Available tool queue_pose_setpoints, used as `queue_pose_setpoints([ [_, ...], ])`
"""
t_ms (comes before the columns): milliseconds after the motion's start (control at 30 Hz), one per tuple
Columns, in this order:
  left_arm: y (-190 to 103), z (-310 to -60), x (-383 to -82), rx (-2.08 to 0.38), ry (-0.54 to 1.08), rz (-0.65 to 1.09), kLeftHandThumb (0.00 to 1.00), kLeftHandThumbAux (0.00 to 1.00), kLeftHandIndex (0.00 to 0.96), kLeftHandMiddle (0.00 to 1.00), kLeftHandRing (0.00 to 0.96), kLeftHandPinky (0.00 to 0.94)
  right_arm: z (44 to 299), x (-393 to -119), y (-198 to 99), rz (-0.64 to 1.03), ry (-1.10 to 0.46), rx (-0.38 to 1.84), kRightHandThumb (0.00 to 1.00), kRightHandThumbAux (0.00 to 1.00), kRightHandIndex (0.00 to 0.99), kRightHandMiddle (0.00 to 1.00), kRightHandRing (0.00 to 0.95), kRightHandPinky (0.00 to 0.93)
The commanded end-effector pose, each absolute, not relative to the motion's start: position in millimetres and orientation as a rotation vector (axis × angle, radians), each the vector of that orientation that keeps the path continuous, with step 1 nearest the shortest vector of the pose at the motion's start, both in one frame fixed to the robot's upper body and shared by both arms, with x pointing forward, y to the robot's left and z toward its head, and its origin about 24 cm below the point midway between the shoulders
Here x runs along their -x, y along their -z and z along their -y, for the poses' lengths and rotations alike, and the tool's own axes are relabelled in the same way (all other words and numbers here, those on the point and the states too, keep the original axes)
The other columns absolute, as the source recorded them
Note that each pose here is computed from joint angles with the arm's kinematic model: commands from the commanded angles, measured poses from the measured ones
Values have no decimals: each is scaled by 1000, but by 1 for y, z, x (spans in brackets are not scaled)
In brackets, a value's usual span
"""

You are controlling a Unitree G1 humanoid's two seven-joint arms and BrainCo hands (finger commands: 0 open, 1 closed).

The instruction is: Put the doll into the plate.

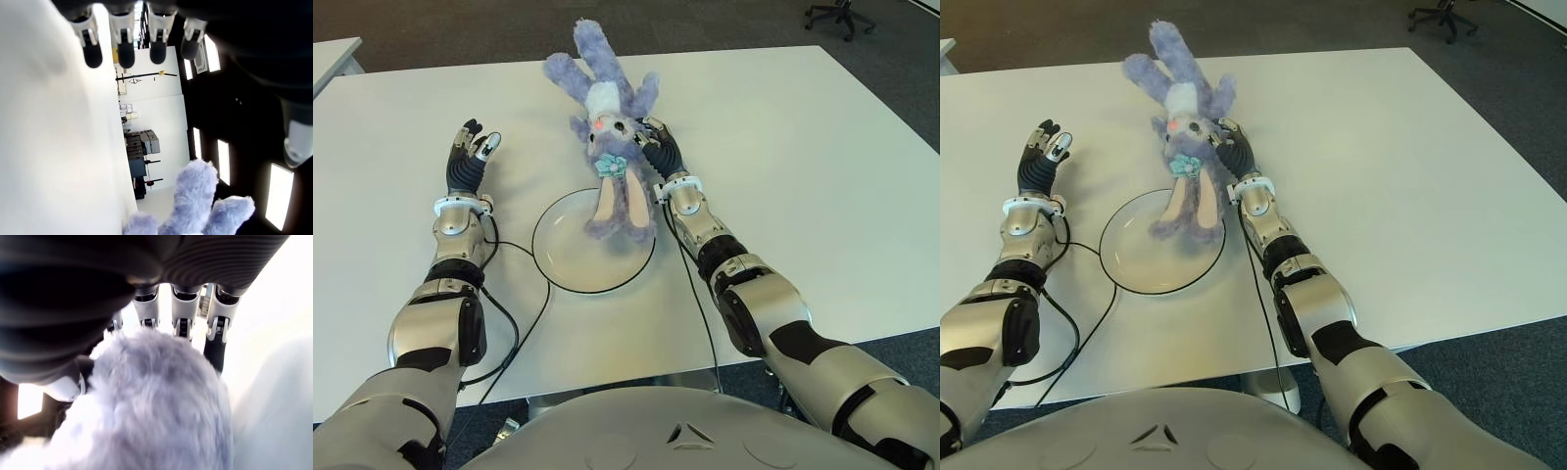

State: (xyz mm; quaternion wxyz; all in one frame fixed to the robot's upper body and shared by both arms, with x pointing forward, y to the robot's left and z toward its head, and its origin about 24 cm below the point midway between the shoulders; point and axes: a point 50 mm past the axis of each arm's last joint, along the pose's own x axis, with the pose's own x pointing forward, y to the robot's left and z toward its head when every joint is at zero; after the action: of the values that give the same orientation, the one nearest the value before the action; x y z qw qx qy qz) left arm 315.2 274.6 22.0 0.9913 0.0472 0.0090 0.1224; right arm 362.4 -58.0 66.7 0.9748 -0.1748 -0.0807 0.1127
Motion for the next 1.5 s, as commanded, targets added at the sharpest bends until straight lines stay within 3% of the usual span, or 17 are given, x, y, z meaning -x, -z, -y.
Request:
queue_pose_setpoints([
  [33, 22, -264, -289, -66, -236, -195, 0, 475, 9, 88, 96, 108, 53, -361, -63, 149, -251, 377, 792, 453, 310, 357, 374, 394],
  [100, 22, -264, -289, -69, -237, -194, 0, 476, 10, 89, 96, 110, 53, -361, -63, 148, -251, 372, 797, 453, 315, 368, 386, 400],
  [167, 22, -264, -289, -71, -239, -193, 0, 478, 12, 92, 100, 121, 54, -361, -63, 147, -251, 354, 736, 667, 403, 387, 394, 408],
  [200, 22, -264, -289, -73, -240, -193, 0, 480, 14, 93, 102, 118, 54, -361, -64, 155, -242, 340, 814, 675, 389, 467, 417, 437],
  [300, 22, -264, -290, -75, -241, -193, 0, 483, 15, 92, 99, 107, 55, -360, -65, 174, -224, 328, 940, 659, 378, 488, 505, 526],
  [500, 21, -264, -290, -79, -242, -193, 0, 489, 14, 93, 99, 109, 56, -360, -66, 207, -191, 357, 946, 656, 385, 488, 527, 578],
  [1500, 20, -263, -291, -79, -242, -187, 0, 482, 18, 91, 98, 116, 60, -361, -65, 215, -171, 375, 947, 656, 377, 493, 557, 611],
])
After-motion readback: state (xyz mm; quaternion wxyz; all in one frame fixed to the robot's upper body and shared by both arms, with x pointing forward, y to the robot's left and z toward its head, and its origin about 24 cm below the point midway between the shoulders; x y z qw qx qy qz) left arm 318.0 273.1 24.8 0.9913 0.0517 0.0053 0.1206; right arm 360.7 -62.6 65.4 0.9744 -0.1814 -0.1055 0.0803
